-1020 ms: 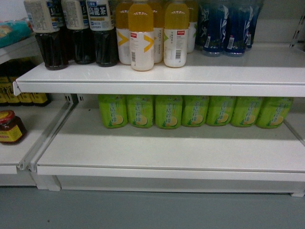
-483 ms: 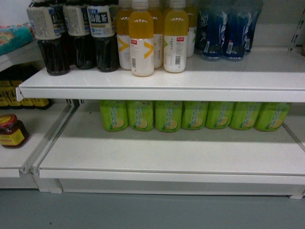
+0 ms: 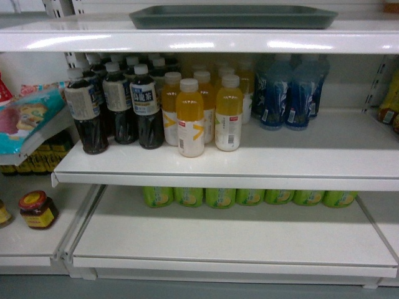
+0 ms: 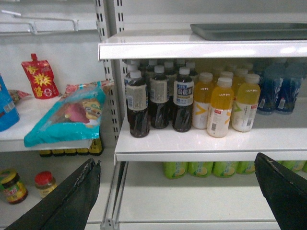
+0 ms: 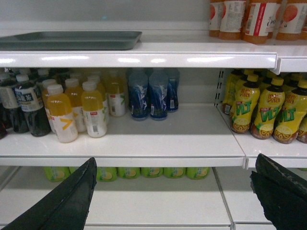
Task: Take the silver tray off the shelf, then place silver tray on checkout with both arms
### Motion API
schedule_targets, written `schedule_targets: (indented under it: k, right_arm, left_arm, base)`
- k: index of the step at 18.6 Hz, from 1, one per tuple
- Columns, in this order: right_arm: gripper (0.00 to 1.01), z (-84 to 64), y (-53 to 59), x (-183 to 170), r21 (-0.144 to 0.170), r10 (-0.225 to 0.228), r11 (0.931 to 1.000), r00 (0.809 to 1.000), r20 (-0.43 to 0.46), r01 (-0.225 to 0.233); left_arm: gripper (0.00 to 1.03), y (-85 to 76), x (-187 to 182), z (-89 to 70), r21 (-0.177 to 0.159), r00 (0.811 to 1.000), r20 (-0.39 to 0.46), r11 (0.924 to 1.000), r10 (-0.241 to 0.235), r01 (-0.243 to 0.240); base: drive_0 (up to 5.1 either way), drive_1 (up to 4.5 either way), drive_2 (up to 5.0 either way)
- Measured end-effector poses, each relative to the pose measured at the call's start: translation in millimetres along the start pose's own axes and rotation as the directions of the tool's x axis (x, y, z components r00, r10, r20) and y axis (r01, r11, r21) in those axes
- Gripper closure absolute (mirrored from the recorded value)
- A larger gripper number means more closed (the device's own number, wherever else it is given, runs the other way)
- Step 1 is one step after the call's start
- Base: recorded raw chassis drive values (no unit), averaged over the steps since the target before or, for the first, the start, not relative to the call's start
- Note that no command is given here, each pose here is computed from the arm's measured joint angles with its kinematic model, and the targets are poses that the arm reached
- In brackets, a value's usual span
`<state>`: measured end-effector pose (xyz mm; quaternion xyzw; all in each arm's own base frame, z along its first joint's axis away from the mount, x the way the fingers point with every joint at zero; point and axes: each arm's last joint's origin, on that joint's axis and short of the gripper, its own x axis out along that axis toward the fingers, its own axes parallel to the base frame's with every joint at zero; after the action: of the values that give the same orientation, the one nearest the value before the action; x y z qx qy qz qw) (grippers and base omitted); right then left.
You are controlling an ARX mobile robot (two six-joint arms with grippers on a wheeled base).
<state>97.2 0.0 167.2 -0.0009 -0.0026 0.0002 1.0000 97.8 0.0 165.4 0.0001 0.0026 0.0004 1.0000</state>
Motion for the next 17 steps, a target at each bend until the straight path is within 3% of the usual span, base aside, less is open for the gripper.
schedule_targets:
  k: [17]
  right_arm:
    - [0.03, 0.0, 0.0, 0.0, 0.001, 0.0, 1.0, 1.0, 0.0, 0.0]
  left_arm:
    - [0.05, 0.0, 0.0, 0.1, 0.0, 1.0, 0.001, 1.0, -0.001, 0.001]
  base:
    - [0.0, 0.21, -0.2]
